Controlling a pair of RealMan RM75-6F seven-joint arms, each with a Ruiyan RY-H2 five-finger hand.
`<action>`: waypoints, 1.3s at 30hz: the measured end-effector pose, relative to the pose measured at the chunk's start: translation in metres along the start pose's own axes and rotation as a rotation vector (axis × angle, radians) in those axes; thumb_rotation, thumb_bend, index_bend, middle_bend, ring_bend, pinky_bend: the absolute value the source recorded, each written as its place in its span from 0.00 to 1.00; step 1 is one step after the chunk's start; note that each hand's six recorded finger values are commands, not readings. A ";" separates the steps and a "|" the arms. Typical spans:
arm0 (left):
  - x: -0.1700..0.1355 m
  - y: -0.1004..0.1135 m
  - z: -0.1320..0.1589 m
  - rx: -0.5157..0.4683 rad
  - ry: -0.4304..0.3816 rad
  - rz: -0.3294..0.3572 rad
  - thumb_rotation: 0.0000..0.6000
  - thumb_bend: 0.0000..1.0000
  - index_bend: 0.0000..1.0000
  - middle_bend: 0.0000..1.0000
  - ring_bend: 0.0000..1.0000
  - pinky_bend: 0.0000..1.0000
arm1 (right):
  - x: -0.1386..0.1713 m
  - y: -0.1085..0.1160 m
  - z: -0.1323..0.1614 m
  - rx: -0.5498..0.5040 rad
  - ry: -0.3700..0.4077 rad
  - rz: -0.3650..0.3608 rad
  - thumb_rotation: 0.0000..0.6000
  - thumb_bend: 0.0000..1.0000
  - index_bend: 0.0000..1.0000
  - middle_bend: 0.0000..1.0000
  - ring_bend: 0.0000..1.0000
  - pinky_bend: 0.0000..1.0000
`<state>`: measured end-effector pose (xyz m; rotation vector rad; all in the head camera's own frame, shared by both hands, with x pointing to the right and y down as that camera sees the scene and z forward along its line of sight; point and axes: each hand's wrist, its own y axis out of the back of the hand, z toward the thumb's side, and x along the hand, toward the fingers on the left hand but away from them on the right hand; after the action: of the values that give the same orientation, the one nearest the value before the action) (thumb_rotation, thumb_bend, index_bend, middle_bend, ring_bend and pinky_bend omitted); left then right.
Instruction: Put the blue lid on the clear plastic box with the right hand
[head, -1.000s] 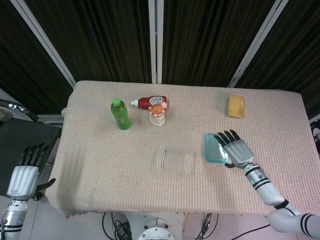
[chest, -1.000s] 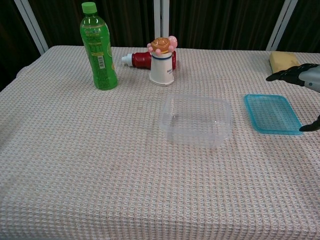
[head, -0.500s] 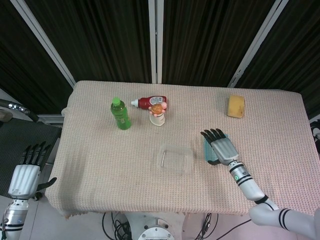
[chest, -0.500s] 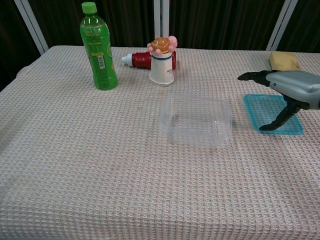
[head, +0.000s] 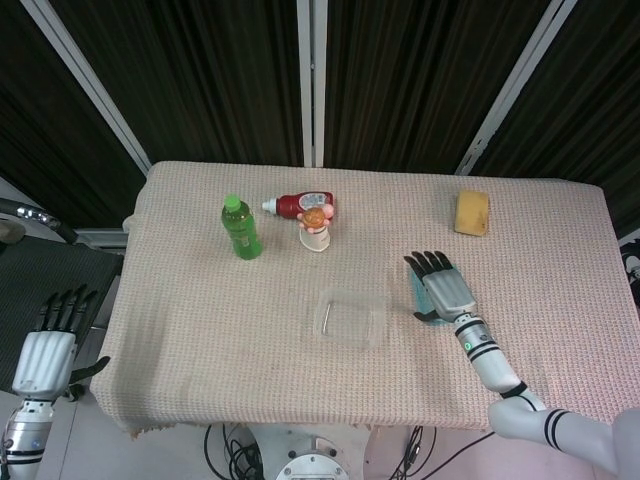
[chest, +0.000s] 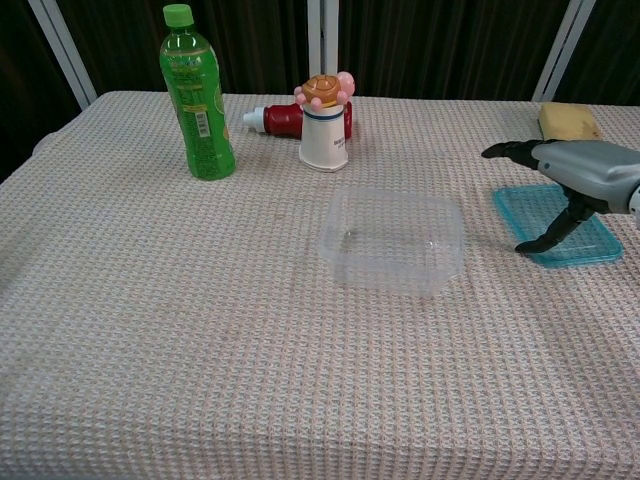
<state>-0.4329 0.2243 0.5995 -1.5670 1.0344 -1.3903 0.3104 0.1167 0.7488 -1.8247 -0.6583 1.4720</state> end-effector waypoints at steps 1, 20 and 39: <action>0.000 0.000 0.000 0.000 -0.001 -0.001 1.00 0.00 0.06 0.00 0.00 0.00 | 0.003 0.001 -0.006 0.001 -0.013 0.002 1.00 0.03 0.00 0.04 0.00 0.00; 0.005 -0.001 0.011 0.007 -0.023 -0.009 1.00 0.00 0.06 0.00 0.00 0.00 | 0.028 0.011 -0.073 -0.152 -0.178 0.111 1.00 0.61 0.00 0.14 0.00 0.00; 0.011 -0.003 0.017 0.017 -0.034 -0.024 1.00 0.00 0.06 0.00 0.00 0.00 | 0.000 0.018 -0.101 -0.232 -0.254 0.212 1.00 0.64 0.00 0.17 0.00 0.00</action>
<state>-0.4147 0.2162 0.6045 -1.5900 0.9837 -1.3810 0.4085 0.0858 0.7468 -1.9475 -0.8067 1.8551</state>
